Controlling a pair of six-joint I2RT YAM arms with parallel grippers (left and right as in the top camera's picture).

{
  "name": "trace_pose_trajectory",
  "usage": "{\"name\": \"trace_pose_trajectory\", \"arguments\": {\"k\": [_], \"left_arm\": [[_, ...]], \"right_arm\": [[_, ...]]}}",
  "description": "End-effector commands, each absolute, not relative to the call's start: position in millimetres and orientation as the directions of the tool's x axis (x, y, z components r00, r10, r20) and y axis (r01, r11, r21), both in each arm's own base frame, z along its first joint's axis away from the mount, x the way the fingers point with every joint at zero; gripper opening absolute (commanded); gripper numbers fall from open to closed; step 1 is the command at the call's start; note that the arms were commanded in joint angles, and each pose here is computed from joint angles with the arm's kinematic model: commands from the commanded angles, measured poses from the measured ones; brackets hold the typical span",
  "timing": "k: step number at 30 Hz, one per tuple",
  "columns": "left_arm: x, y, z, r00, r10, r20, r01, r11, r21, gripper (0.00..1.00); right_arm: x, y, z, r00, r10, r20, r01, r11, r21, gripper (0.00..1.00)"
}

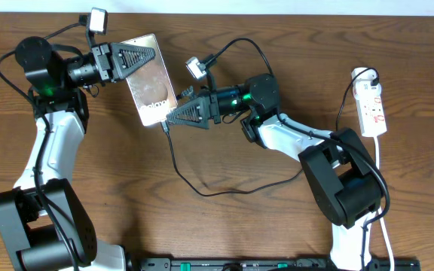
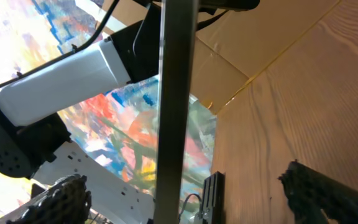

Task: Plug charger to phone and switch on socket
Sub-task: 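Release the connector and move the right gripper toward the power strip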

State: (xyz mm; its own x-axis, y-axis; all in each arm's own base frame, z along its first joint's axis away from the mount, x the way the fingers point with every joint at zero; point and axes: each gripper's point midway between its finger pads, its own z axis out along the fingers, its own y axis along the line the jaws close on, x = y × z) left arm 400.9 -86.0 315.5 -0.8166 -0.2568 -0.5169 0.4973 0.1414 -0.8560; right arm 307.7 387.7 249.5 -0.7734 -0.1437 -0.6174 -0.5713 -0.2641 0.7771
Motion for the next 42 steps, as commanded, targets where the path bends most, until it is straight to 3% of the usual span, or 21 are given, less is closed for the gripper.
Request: {"name": "trace_pose_trajectory", "arguments": {"k": [1, 12, 19, 28, 36, 42], "left_arm": [[393.5, -86.1, 325.2, -0.796, -0.234, -0.559, 0.54, 0.146, -0.829, 0.08], [403.5, -57.3, 326.3, -0.778, -0.32, -0.54, 0.507, 0.187, -0.841, 0.08], [409.4, -47.6, 327.3, -0.765, -0.363, -0.533, 0.493, 0.204, -0.846, 0.07], [416.3, -44.3, 328.7, -0.752, -0.403, -0.521, 0.476, 0.214, -0.853, 0.08], [425.4, -39.1, 330.6, -0.734, -0.459, -0.5, 0.45, 0.223, -0.865, 0.08], [426.8, -38.3, 330.8, -0.73, -0.466, -0.501, 0.449, 0.226, -0.865, 0.07]], "right_arm": [[312.9, 385.6, 257.3, -0.762, -0.121, -0.636, -0.592, -0.267, 0.76, 0.99], [359.3, 344.0, 247.6, -0.815, -0.063, -0.576, -0.559, -0.171, 0.811, 0.99], [400.3, 308.1, 192.5, -0.92, -0.037, -0.39, -0.391, 0.012, 0.92, 0.99], [414.9, 279.7, 143.5, -0.937, -0.002, -0.35, -0.346, 0.166, 0.924, 0.99], [423.2, 265.0, 94.9, -0.933, 0.025, -0.36, -0.323, 0.385, 0.865, 0.99], [430.7, 241.2, 59.7, -0.935, 0.004, -0.355, -0.277, 0.615, 0.738, 0.99]]}}
